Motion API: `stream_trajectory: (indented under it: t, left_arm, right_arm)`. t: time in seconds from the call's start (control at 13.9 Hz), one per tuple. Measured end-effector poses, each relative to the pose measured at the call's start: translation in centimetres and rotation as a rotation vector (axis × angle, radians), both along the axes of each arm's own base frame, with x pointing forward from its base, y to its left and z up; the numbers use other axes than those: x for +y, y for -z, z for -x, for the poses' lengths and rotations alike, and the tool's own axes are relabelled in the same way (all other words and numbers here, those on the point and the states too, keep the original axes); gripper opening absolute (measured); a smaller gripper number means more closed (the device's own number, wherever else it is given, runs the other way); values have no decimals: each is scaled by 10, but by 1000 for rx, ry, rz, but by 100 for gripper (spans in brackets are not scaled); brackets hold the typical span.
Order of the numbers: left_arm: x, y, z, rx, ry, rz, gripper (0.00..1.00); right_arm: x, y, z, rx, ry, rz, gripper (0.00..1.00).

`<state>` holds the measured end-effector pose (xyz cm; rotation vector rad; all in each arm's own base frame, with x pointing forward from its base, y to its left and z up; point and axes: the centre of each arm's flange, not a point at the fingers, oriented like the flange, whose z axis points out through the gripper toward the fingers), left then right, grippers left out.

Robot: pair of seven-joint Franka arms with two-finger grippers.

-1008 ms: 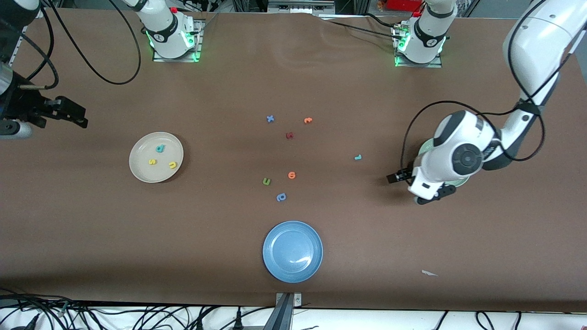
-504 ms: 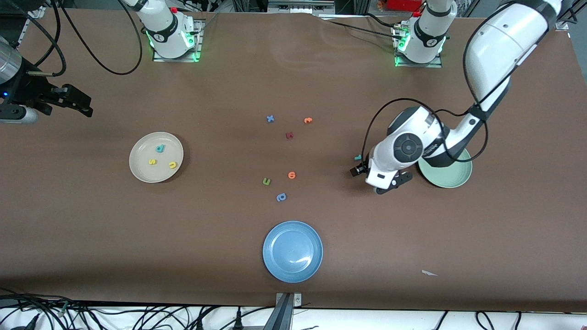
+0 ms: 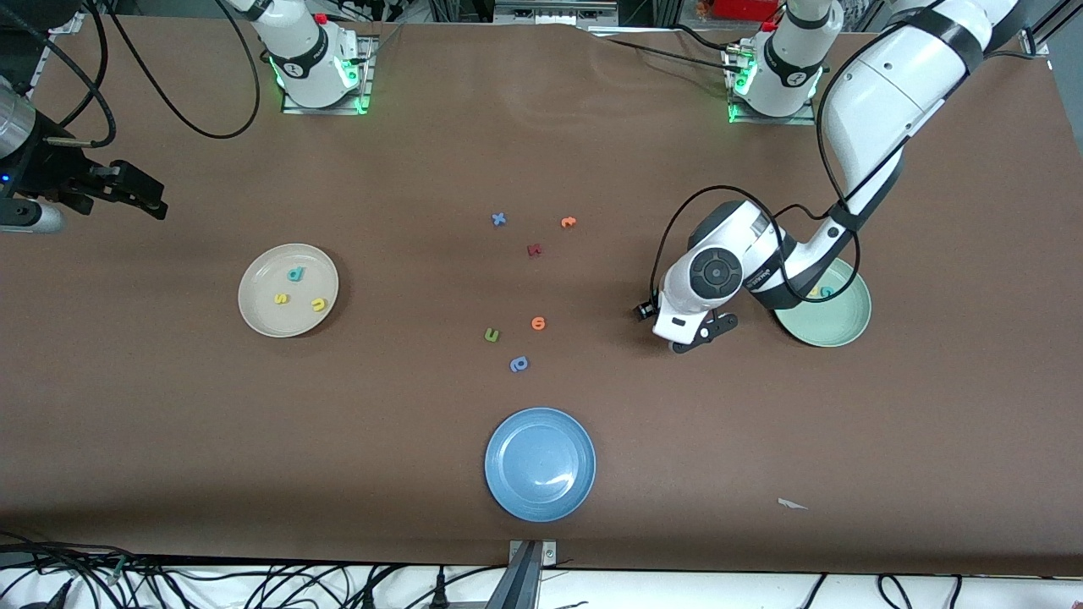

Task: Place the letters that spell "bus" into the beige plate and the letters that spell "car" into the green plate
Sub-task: 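Lower the left gripper onto the teal L-shaped letter and grasp it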

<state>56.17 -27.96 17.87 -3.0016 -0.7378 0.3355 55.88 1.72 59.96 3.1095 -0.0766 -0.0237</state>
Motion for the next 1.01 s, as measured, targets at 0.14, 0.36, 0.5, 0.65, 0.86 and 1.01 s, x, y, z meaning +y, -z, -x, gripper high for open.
stream_trajectory:
  t: [0.14,0.36,0.5,0.65,0.86,1.01]
  left_arm:
    - [-1,5,4,5,3,2,83]
    - [-1,9,9,13,7,1,80]
    - [-1,11,12,19,10,-1,74]
    - [-1,12,12,9,6,10,71]
    - [2,15,14,-3,-3,33,72]
    - [2,14,14,-5,-4,37,68]
  right_arm:
    - [0,0,0,0,1,-1,100]
    - [-1,0,0,0,3,-2,100]
    - [-5,1,0,2,10,-2,100]
    - [-8,3,-1,5,15,-2,100]
    - [-9,5,-2,8,16,-2,100]
    - [-9,5,-3,8,16,-2,100]
